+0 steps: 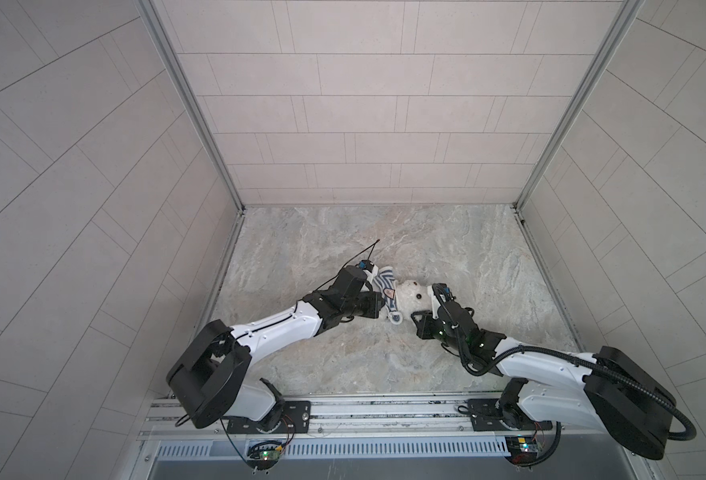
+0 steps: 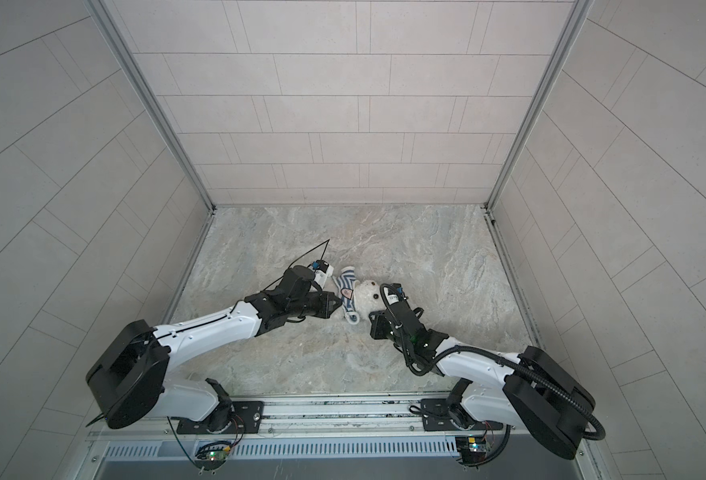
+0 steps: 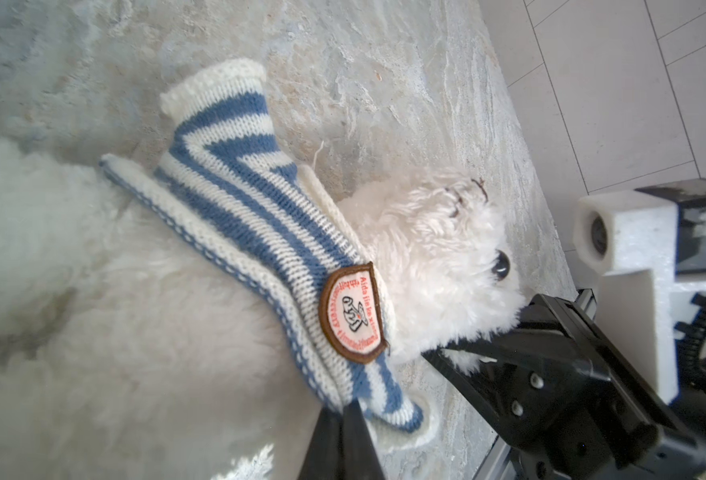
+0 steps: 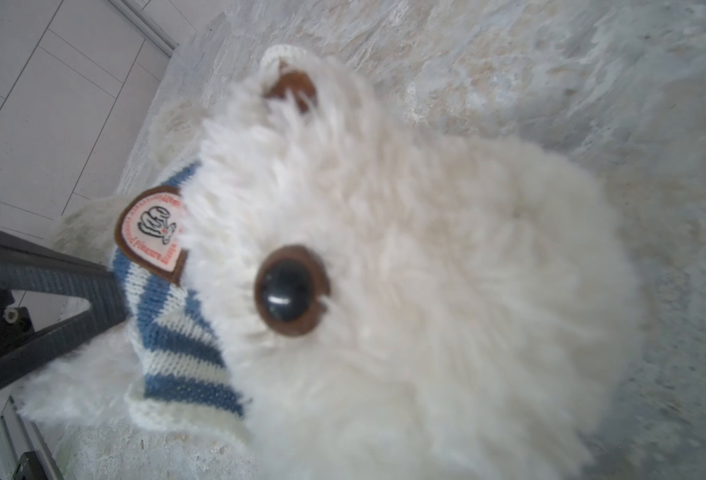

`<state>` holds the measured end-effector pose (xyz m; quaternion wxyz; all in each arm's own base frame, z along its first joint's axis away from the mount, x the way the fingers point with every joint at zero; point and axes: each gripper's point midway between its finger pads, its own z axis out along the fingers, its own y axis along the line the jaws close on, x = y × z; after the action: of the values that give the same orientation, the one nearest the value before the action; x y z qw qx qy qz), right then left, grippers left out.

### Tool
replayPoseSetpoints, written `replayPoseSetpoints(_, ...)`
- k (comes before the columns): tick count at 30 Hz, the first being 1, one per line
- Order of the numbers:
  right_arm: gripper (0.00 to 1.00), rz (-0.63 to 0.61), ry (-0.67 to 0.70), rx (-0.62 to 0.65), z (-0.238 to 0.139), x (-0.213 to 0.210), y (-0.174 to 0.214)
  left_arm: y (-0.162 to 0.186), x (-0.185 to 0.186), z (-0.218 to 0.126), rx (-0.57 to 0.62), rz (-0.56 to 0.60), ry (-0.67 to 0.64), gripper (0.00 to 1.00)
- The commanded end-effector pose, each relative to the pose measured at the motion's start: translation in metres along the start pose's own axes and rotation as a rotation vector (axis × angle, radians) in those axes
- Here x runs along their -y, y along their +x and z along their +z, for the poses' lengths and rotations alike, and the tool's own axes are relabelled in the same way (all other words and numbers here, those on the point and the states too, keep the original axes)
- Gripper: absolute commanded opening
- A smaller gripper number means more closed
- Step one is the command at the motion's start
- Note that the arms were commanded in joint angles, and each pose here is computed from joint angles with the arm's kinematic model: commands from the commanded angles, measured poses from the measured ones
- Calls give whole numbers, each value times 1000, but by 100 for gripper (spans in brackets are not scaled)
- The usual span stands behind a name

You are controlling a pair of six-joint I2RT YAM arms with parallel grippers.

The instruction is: Dress the teddy bear

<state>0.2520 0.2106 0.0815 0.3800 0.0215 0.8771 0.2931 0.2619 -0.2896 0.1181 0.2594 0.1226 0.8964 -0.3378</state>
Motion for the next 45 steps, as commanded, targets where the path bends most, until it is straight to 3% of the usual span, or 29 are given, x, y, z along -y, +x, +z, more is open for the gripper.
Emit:
replayPoseSetpoints(1,0,18,60,52,-7,14,-6,3,-6,-11,6,2,-10,8)
replayPoseSetpoints(5,0,20,92,80,-16,22,-9,0,-8,-23,25,-32,26,8)
replayPoseSetpoints(8,0,25,144,105,-24,35,-9,3,0,-33,31,-3,70,0)
replayPoseSetpoints(16,0,3,171,180,-46,47,-17,42,17,-43,-98,18,210,2)
replayPoseSetpoints(25,0,10,124,151,-38,33,-18,36,31,-26,-91,-9,242,0)
replayPoseSetpoints(33,0,23,120,191,-40,27,-26,48,24,-22,-98,-32,208,0)
replayPoseSetpoints(39,0,60,138,259,-53,29,-36,91,-20,-20,-228,-43,82,0)
replayPoseSetpoints(45,0,83,189,303,-70,36,-41,93,-59,-24,-235,-91,-21,0)
